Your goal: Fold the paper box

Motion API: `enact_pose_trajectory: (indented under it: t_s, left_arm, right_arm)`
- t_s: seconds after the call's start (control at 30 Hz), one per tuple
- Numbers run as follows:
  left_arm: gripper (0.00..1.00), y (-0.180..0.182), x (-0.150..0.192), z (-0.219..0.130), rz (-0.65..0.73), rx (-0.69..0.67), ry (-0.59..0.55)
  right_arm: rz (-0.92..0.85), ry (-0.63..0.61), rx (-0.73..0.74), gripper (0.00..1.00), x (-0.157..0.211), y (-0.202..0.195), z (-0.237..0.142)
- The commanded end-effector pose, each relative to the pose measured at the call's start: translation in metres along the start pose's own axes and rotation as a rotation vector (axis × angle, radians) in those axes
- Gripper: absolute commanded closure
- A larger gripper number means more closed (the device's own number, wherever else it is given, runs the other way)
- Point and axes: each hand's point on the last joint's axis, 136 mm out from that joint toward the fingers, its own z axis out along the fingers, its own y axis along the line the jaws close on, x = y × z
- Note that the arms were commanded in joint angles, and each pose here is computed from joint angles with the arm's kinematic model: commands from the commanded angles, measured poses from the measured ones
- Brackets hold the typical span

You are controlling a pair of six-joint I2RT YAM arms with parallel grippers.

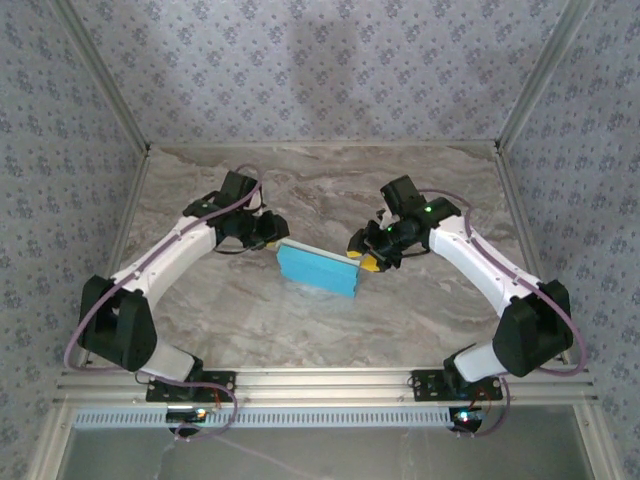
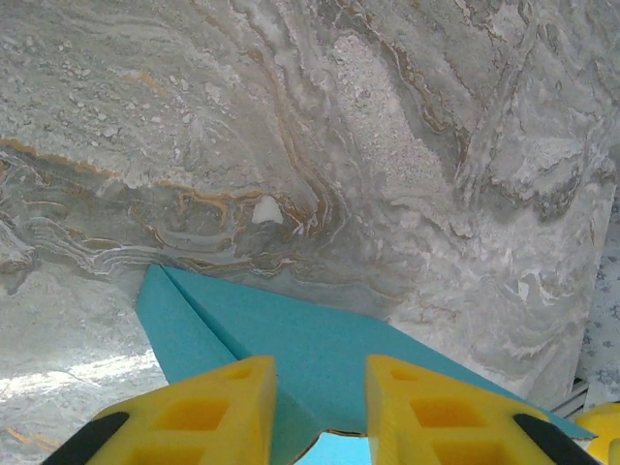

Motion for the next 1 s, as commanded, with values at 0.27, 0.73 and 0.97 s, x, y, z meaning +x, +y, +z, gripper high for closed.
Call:
enact_pose_trajectory:
  t_s: [0.27, 0.73, 0.97]
  left_arm:
    - [0.75, -0.009, 0.008, -0.012, -0.086, 0.066, -0.030]
    - [0.78, 0.009, 0.018, -0.011, -0.046, 0.016, -0.038]
    - [0.79, 0.011, 0.017, -0.014, -0.020, 0.003, -0.053]
  right_arm:
    - [-0.004, 0.029, 0.053, 0.63, 0.003, -0.012, 0.006]
    - [-0.097, 0.006, 0.114, 0.69, 0.001, -0.020, 0.010]
    - [-0.180, -0.011, 0.190, 0.71, 0.003, -0.022, 0.007]
